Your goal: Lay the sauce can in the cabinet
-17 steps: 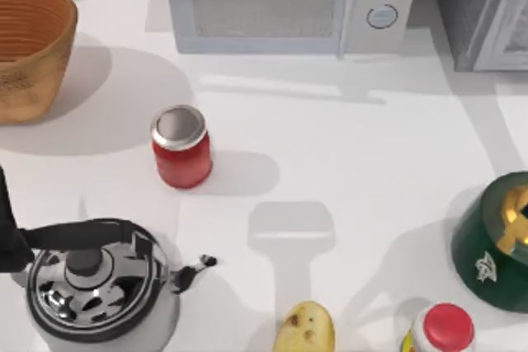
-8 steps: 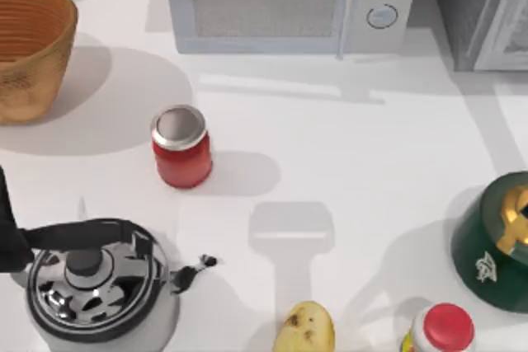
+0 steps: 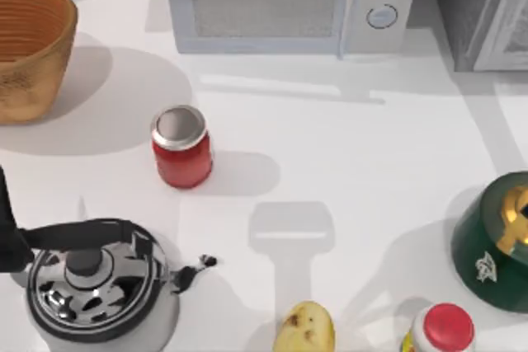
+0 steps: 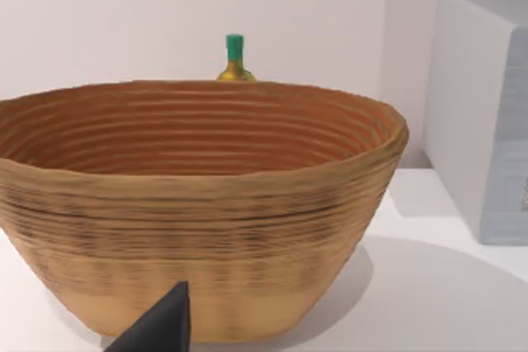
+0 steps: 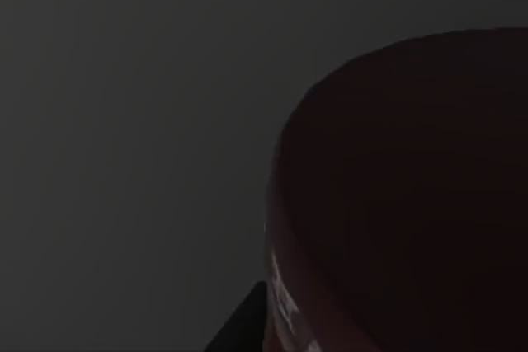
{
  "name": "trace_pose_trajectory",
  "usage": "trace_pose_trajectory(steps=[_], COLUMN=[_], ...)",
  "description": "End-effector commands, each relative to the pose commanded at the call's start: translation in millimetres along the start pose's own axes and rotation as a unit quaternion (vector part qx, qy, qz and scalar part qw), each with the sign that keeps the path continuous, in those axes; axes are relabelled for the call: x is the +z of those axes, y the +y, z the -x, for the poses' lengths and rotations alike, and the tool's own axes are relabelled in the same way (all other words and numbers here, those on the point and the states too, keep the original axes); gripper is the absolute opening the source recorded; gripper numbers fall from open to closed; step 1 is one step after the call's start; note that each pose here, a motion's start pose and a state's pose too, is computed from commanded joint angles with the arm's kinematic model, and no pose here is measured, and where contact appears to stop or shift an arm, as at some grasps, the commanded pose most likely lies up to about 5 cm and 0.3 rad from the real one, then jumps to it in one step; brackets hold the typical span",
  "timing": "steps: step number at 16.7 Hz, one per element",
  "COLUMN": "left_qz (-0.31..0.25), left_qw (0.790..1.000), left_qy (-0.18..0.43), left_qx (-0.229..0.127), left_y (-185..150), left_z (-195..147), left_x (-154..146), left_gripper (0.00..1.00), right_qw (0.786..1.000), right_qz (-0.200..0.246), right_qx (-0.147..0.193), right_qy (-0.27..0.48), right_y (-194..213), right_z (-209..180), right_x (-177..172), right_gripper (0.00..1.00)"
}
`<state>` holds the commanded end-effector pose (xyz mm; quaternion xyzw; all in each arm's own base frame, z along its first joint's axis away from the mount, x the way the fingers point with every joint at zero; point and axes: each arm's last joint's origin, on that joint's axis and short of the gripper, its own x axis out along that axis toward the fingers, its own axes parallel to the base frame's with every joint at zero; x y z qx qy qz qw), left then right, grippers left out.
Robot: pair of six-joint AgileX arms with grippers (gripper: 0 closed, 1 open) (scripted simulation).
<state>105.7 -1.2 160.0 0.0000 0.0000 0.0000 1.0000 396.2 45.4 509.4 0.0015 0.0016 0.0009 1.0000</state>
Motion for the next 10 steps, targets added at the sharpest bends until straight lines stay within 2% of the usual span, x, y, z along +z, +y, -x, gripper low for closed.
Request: trace_pose_trajectory(steps=[4,10], left_qz=[0.0,0.0], left_qw=[1.0,1.0], left_qy=[0.0,0.0], left_qx=[0.0,0.0], left_y=[0.0,0.0], left_z=[0.0,0.0], left_x=[0.0,0.0], left_gripper=[1.0,1.0], right_qw=[1.0,1.0], right_qz=[0.0,0.0], right_qx=[0.0,0.0], right_qy=[0.0,0.0], right_y=[0.0,0.0], right_z=[0.0,0.0], right_x=[0.0,0.0], right_gripper=[0.98,1.0])
